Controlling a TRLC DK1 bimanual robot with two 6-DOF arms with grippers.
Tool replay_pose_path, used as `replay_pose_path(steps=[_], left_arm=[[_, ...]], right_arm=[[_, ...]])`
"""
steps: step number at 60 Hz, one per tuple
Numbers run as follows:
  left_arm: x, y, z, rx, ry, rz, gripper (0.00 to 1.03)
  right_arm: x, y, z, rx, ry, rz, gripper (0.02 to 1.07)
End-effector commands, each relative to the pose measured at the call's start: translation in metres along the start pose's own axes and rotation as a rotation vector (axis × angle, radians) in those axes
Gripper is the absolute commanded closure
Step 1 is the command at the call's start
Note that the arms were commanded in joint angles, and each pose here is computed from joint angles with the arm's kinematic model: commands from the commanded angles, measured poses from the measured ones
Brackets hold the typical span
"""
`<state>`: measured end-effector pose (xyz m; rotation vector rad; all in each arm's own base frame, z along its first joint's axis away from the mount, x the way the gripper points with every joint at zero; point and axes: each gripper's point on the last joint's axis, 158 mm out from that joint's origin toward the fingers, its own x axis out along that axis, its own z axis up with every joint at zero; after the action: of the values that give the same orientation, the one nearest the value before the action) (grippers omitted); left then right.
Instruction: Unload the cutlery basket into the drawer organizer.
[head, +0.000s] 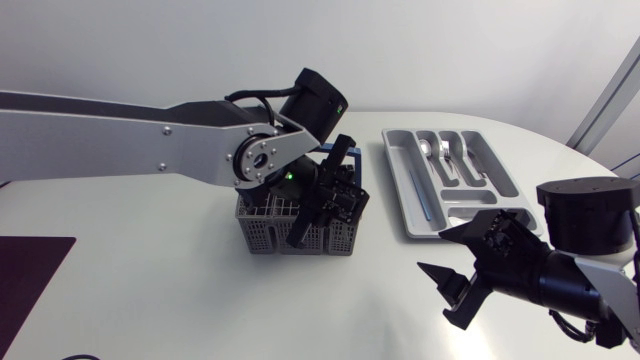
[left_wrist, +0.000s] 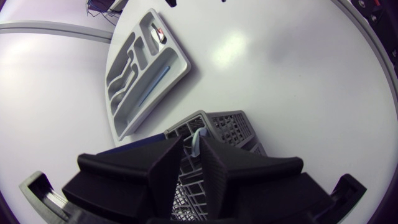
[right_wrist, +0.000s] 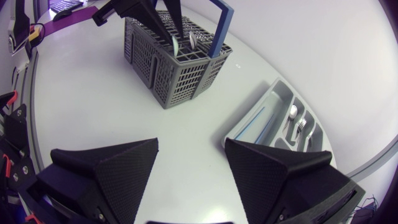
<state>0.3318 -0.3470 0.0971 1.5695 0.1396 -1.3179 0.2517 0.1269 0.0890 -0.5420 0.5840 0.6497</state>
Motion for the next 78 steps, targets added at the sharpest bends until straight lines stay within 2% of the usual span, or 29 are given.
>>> replay_pose_path(steps=[1, 10, 16, 19, 34, 69, 78], left_arm=[[0.007, 0.0, -0.005, 0.045, 0.024, -0.019, 0.79], [0.008, -0.003, -0.007, 0.054, 0.037, -0.027, 0.79], [0.01, -0.002, -0.007, 0.058, 0.043, -0.028, 0.86], [0.01, -0.001, -0.006, 0.057, 0.043, -0.025, 0.94], [0.003, -0.002, -0.005, 0.051, 0.049, -0.049, 0.99], [-0.073, 0.034, 0.013, -0.035, 0.009, 0.101, 0.98], [-0.096, 0.048, 0.024, -0.139, -0.019, 0.153, 0.98]], right_arm=[[0.001, 0.003, -0.009, -0.01, 0.016, 0.01, 0.29], [0.002, 0.006, -0.01, -0.007, 0.017, 0.017, 0.29], [0.001, 0.007, -0.011, -0.004, 0.012, 0.02, 0.29], [0.001, 0.009, -0.011, -0.004, 0.011, 0.023, 0.29], [0.001, 0.009, -0.01, 0.0, 0.006, 0.023, 0.29], [-0.002, 0.017, 0.005, 0.004, -0.03, 0.034, 0.29], [-0.01, 0.011, 0.018, -0.002, -0.079, 0.012, 0.29]])
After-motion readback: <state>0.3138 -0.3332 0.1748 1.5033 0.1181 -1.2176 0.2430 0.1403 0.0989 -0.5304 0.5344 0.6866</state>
